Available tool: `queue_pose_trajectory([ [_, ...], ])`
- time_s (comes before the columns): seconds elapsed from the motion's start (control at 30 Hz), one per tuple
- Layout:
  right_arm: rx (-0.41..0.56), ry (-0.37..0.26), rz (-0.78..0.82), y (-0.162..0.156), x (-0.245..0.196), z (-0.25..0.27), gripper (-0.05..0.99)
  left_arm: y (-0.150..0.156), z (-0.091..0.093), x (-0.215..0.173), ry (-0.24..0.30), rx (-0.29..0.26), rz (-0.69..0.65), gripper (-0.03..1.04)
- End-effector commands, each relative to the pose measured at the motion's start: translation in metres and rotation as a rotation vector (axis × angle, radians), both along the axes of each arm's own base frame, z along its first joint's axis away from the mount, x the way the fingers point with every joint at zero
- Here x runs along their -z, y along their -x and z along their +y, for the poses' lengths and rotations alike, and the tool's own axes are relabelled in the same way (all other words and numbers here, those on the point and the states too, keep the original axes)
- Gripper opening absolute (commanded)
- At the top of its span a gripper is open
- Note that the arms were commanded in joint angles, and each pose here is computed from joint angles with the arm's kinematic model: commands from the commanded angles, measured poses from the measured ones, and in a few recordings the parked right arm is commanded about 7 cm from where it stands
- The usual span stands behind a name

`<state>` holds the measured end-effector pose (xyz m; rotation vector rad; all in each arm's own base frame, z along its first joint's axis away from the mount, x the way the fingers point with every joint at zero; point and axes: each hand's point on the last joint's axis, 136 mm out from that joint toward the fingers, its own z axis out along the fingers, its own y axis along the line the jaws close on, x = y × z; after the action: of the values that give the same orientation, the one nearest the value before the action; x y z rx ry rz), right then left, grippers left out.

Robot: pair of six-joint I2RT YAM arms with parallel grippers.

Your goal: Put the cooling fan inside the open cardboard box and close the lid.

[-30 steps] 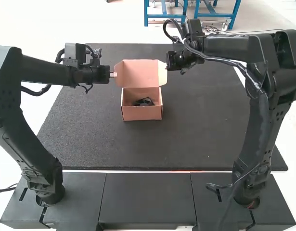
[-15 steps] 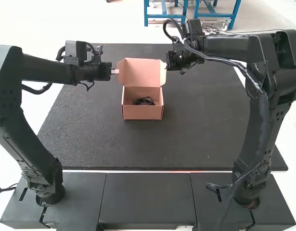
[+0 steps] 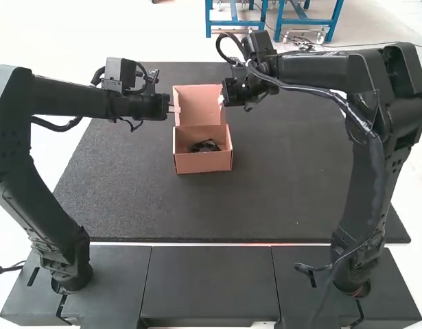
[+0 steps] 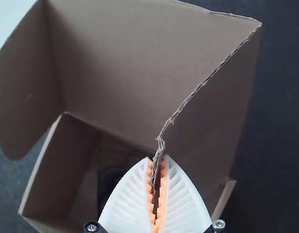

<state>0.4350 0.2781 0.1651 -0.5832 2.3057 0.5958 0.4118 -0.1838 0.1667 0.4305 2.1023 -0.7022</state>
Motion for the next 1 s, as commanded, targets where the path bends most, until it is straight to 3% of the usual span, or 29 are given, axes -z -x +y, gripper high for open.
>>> queue_pose_trajectory([
  [0.0,-0.067,-0.013,0.052,0.03,0.006,0.015,-0.02,0.013,-0.017,-0.035,0.034,0.06,-0.078,0.02],
  [0.47,-0.135,0.038,0.146,0.098,0.043,0.007,-0.02,0.057,-0.006,-0.009,-0.013,0.083,-0.002,0.02],
  [0.97,-0.158,0.035,0.166,0.13,0.055,-0.001,-0.01,0.101,0.006,0.012,-0.024,0.091,0.031,0.02],
])
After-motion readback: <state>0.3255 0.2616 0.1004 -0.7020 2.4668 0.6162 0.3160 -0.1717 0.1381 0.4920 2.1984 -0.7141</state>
